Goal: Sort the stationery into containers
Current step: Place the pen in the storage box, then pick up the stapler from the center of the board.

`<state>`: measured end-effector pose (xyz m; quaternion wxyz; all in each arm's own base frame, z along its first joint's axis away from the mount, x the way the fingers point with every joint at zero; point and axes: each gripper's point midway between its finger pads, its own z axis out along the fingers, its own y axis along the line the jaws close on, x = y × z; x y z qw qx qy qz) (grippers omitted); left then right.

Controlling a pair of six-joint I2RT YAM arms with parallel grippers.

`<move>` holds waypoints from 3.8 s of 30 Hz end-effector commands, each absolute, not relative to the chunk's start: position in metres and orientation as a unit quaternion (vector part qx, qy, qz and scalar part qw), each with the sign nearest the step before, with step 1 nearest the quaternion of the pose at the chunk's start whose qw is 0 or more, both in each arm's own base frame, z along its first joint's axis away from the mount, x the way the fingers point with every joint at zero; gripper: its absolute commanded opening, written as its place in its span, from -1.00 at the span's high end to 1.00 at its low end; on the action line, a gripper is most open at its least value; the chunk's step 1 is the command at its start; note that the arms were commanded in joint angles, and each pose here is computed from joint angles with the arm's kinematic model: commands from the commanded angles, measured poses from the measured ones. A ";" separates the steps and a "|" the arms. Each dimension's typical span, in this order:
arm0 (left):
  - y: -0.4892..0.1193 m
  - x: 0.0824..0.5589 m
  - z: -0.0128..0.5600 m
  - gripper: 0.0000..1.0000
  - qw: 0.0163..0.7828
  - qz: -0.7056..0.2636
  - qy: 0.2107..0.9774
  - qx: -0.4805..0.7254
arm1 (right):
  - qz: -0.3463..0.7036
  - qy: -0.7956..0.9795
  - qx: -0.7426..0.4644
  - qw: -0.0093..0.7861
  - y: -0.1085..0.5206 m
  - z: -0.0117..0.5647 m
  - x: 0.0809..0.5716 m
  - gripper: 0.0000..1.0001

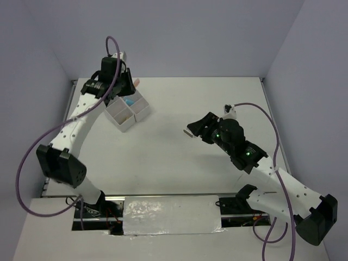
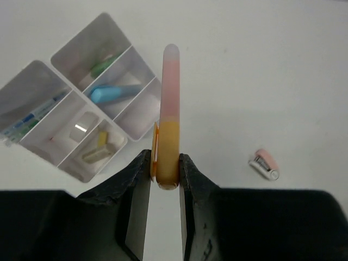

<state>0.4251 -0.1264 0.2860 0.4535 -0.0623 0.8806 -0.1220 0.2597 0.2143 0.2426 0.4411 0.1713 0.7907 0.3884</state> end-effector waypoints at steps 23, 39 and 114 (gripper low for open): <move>-0.087 0.465 0.198 1.00 0.325 -0.052 0.943 -0.035 | 0.355 0.810 0.096 0.457 0.202 0.241 0.252 -0.35; -0.096 0.479 0.174 0.71 0.296 -0.085 0.951 -0.032 | 0.360 0.814 0.095 0.446 0.208 0.235 0.256 -0.35; -0.119 0.256 0.237 -0.97 0.496 -0.301 0.813 -0.051 | 0.138 0.923 -0.196 0.302 0.234 0.068 0.367 0.77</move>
